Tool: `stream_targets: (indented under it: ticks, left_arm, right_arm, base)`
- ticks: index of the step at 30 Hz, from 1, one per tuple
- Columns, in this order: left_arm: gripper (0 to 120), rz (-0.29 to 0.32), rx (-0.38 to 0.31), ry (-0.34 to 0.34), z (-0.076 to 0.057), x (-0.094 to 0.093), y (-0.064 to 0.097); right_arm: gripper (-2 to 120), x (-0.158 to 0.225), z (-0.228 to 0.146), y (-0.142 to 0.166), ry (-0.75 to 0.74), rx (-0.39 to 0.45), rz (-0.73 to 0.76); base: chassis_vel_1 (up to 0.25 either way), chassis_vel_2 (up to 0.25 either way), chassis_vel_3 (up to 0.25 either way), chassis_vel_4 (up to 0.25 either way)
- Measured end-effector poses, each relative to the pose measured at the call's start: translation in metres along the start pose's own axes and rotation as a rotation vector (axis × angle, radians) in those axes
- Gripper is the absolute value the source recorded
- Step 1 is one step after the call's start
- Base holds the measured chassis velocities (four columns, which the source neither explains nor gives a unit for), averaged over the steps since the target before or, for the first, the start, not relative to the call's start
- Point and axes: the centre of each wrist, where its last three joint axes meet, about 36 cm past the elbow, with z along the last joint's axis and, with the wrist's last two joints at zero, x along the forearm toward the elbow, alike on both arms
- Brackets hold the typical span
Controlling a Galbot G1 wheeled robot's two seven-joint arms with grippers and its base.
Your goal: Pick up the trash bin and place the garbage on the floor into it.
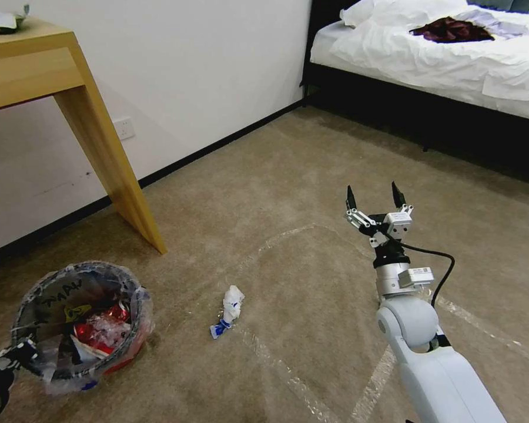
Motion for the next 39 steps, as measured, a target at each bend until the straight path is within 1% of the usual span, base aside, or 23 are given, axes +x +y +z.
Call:
stream_targets:
  ticks: [3, 10, 20, 26, 29, 31, 32, 34, 35, 37, 38, 39]
  left_arm:
    - [1, 0.012, -0.001, 0.004, -0.005, 0.005, -0.004]
    - [1, 0.012, 0.002, 0.009, -0.008, 0.009, -0.004]
    - [1, 0.007, 0.001, 0.012, -0.008, 0.009, -0.003]
    - [1, 0.001, 0.003, 0.016, -0.007, 0.006, 0.0]
    - [1, -0.001, 0.003, 0.018, -0.006, 0.005, 0.0]
    - [1, -0.003, 0.001, 0.02, -0.005, 0.005, 0.001]
    - [1, -0.003, 0.001, 0.02, -0.005, 0.005, 0.001]
    - [1, -0.002, 0.0, 0.02, -0.005, 0.004, 0.001]
    - [1, -0.002, 0.0, 0.02, -0.005, 0.004, 0.001]
    - [1, 0.006, -0.001, 0.02, -0.006, 0.002, -0.001]
    - [1, 0.006, -0.001, 0.02, -0.006, 0.002, -0.001]
    - [1, 0.006, -0.001, 0.02, -0.006, 0.002, -0.001]
  right_arm:
    - [100, 0.0, 0.0, 0.0, 0.0, -0.001, 0.0]
    - [100, -0.001, -0.001, 0.001, -0.001, -0.002, -0.001]
    - [100, -0.002, -0.001, 0.002, -0.001, -0.004, -0.002]
    - [100, -0.002, 0.001, 0.004, -0.001, -0.005, -0.007]
    - [100, -0.004, 0.001, 0.01, 0.002, -0.026, -0.02]
    - [100, -0.008, 0.0, 0.024, 0.069, -0.07, -0.041]
    - [100, -0.008, 0.0, 0.024, 0.069, -0.07, -0.041]
    - [100, -0.014, -0.011, 0.037, 0.221, -0.136, -0.056]
    - [100, -0.014, -0.011, 0.037, 0.221, -0.136, -0.056]
    - [100, -0.016, -0.029, 0.064, 0.453, -0.184, -0.1]
    - [100, -0.016, -0.029, 0.064, 0.453, -0.184, -0.1]
    - [100, -0.017, -0.032, 0.068, 0.489, -0.194, -0.105]
  base:
    - [0.0, 0.0, 0.0, 0.0]
    - [0.0, 0.0, 0.0, 0.0]
    - [0.0, 0.0, 0.0, 0.0]
    - [0.0, 0.0, 0.0, 0.0]
    - [0.0, 0.0, 0.0, 0.0]
    - [0.0, 0.0, 0.0, 0.0]
    - [0.0, 0.0, 0.0, 0.0]
    - [0.0, 0.0, 0.0, 0.0]
    - [0.0, 0.0, 0.0, 0.0]
    - [0.0, 0.0, 0.0, 0.0]
    - [0.0, 0.0, 0.0, 0.0]
    - [0.0, 0.0, 0.0, 0.0]
